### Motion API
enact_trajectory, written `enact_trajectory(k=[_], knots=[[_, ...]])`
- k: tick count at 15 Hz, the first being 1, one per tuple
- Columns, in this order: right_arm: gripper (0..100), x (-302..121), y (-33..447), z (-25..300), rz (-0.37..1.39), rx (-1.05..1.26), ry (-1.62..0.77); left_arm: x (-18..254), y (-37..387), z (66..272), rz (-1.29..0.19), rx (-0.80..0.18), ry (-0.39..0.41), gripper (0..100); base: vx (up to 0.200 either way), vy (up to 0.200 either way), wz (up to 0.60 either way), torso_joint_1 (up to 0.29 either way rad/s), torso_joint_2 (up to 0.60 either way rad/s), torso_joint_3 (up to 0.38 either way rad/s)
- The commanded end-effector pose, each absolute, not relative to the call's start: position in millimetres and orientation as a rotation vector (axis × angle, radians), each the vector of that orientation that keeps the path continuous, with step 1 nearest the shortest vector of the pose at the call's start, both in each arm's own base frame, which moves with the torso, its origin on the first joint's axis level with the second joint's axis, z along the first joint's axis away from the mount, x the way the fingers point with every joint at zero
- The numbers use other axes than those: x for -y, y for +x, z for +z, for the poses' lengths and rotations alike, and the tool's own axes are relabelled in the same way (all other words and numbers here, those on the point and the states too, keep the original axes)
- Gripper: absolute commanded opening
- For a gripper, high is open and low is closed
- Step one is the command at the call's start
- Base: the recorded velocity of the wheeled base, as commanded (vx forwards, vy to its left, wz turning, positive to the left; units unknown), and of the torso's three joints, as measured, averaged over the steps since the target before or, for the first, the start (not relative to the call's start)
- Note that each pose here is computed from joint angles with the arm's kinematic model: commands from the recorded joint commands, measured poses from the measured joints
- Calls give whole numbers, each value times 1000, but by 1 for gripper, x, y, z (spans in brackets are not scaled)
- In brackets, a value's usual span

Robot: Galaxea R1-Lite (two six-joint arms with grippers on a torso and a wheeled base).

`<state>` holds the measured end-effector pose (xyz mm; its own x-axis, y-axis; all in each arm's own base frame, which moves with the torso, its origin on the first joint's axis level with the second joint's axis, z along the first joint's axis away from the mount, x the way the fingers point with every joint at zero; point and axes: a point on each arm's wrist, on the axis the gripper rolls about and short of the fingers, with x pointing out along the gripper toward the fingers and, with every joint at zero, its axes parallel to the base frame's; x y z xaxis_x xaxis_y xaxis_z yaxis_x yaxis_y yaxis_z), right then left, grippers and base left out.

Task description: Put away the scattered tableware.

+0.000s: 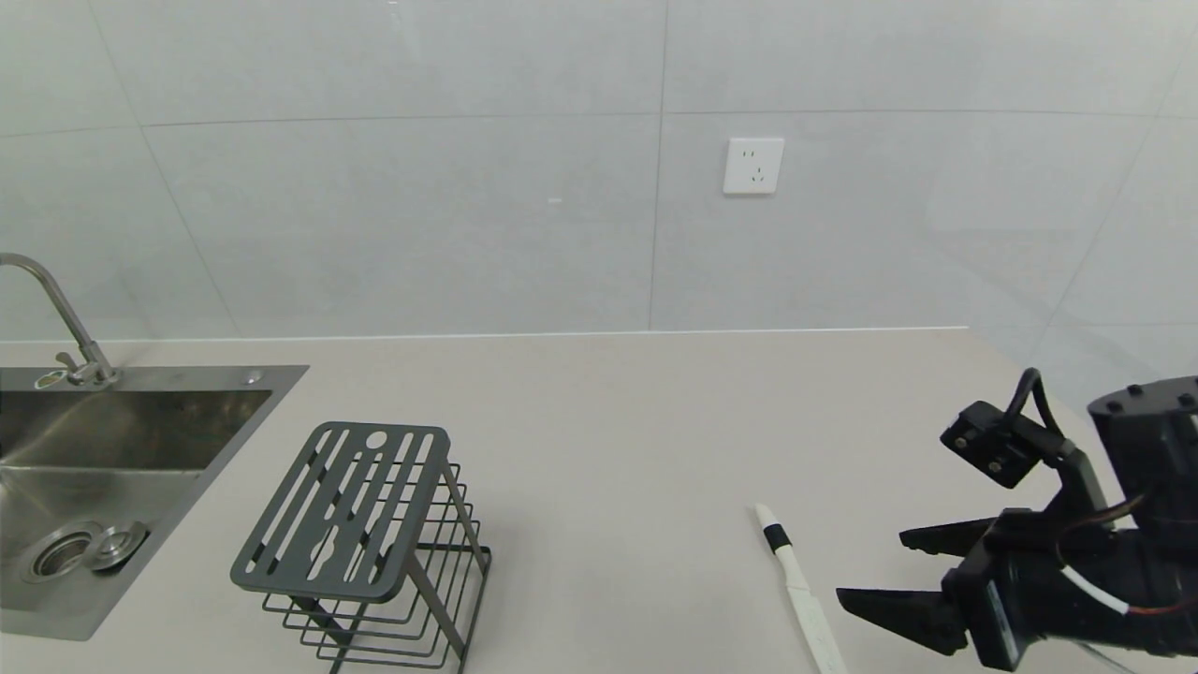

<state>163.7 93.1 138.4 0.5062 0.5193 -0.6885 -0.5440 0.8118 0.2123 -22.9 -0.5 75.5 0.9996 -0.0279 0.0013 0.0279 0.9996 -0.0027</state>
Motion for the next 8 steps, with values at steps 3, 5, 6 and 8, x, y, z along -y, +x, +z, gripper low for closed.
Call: enact_trajectory(k=[3, 5, 6, 8], knots=[[100, -115, 171, 128, 554, -894, -10, 1, -23, 75, -28, 0, -3, 100, 0, 0, 0, 0, 0, 0], [100, -118, 170, 125, 542, -907, -20, 1, -23, 75, -28, 0, -3, 100, 0, 0, 0, 0, 0, 0], [100, -122, 170, 117, 511, -936, -41, 1, -23, 75, -28, 0, -3, 100, 0, 0, 0, 0, 0, 0], [100, -129, 171, 110, 474, -972, -35, 1, -23, 75, -28, 0, -5, 100, 0, 0, 0, 0, 0, 0]])
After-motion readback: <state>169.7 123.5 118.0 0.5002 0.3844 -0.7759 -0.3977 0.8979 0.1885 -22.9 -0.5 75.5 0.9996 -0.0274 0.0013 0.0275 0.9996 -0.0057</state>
